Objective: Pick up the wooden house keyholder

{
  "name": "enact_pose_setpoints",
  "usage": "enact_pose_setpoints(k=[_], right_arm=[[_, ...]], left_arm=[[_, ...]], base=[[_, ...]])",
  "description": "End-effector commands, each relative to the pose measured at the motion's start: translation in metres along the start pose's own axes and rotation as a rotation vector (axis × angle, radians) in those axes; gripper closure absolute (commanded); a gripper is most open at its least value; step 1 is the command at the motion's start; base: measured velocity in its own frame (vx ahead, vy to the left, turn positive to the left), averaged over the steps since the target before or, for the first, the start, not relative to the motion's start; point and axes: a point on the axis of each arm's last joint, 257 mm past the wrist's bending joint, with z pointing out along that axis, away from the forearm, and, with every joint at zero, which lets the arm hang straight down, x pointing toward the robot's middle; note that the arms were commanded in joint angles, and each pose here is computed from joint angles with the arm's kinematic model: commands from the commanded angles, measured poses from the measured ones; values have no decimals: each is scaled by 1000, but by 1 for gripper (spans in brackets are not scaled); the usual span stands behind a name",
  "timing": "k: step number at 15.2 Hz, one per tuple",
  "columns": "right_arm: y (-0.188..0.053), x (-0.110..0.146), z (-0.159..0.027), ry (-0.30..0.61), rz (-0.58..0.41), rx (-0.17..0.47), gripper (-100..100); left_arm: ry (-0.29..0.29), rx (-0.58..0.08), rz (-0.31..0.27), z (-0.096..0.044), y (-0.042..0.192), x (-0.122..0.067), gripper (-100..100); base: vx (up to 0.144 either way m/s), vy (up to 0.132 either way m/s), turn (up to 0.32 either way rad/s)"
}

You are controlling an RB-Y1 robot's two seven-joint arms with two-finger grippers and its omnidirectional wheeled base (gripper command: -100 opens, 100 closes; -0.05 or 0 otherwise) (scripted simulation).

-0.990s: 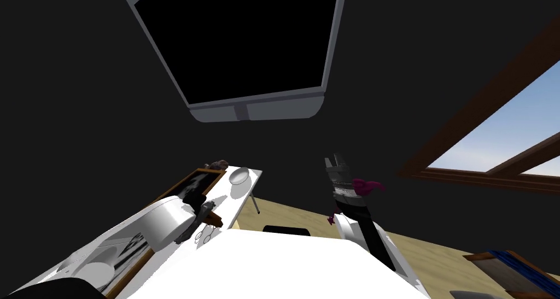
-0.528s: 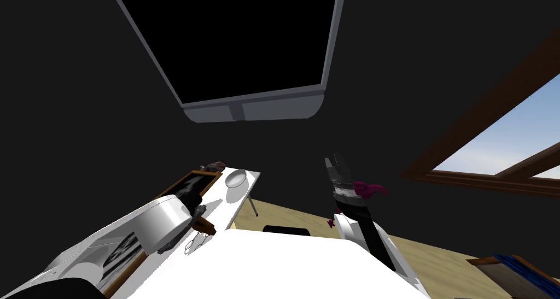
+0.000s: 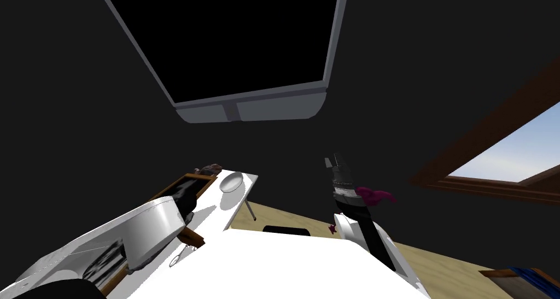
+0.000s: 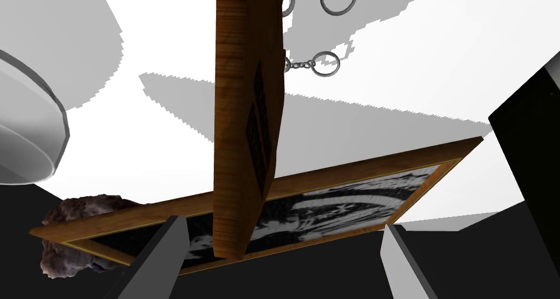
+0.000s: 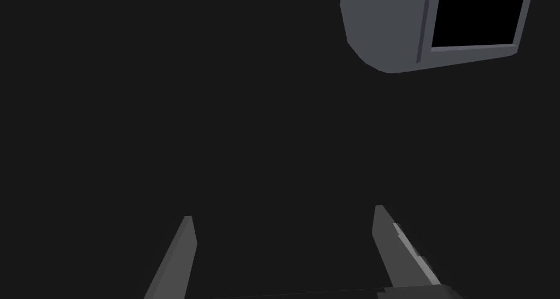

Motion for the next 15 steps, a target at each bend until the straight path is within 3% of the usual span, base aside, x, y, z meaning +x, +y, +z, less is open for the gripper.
enact_pose_setpoints(k=[1, 7, 9, 10, 14, 15], right_arm=[[0, 0, 0, 0, 0, 0, 0], [0, 0, 0, 0, 0, 0, 0], [0, 0, 0, 0, 0, 0, 0], [0, 0, 0, 0, 0, 0, 0], [0, 0, 0, 0, 0, 0, 0], [0, 0, 0, 0, 0, 0, 0]], left_arm=[[-17, -8, 10, -6, 5, -2, -100], [-9, -3, -15, 19, -2, -6, -100], [-10, -5, -15, 18, -2, -6, -100], [-9, -4, -9, 11, 0, -4, 100], [-10, -6, 2, -1, 3, -2, 100], [-9, -9, 1, 3, 2, -2, 100]], base=[[77, -42, 5], [-33, 1, -30], [-55, 5, -22], [12, 1, 40], [57, -4, 46], [32, -5, 4]])
